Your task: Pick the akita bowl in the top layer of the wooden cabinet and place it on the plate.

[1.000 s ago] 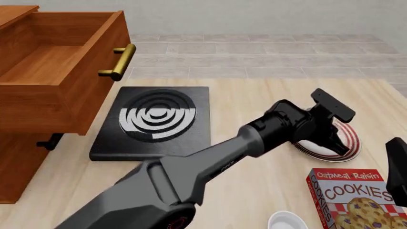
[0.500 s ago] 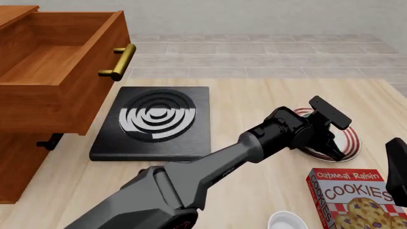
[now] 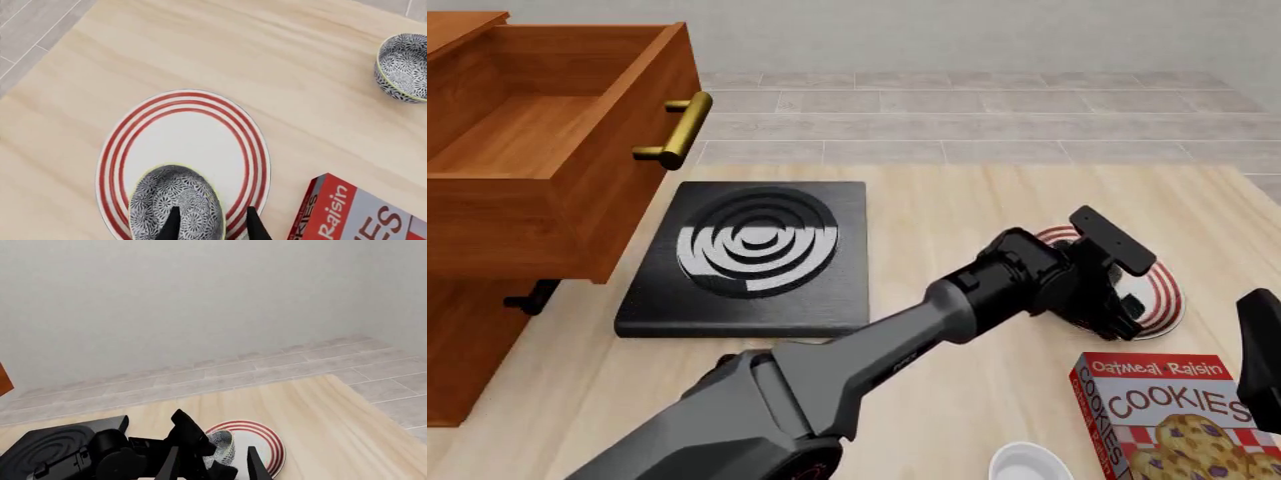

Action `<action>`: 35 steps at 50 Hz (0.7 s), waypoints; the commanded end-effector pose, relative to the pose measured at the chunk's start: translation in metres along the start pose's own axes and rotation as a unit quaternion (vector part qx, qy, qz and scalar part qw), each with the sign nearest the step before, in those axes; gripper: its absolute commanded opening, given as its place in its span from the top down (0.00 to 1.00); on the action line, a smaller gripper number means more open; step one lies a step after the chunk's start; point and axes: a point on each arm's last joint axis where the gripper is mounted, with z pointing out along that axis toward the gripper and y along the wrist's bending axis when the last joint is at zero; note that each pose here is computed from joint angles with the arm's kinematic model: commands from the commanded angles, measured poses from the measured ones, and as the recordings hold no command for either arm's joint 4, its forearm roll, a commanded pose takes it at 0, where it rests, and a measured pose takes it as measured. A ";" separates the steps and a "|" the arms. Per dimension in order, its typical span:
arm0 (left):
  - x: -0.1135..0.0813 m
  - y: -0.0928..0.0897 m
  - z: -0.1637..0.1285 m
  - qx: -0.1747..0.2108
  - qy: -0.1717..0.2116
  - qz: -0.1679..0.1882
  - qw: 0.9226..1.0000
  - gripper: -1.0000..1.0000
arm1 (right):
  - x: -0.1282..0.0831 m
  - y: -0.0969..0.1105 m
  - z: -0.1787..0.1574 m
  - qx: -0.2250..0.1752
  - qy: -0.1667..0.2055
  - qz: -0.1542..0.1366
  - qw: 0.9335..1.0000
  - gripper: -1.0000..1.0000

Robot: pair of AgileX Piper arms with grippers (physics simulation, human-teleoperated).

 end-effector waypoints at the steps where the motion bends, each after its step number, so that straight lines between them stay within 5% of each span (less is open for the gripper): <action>1: -0.001 0.004 -0.001 -0.003 0.000 0.002 1.000 0.00 | 0.000 0.000 0.000 0.000 -0.001 0.000 1.000 0.00; 16: -0.004 0.006 -0.004 -0.004 -0.001 0.006 1.000 0.00 | -0.001 0.000 0.000 -0.001 -0.001 -0.001 1.000 0.00; 35: -0.030 0.008 -0.028 -0.006 -0.020 0.013 1.000 0.00 | -0.003 0.001 0.000 -0.003 -0.004 -0.007 1.000 0.00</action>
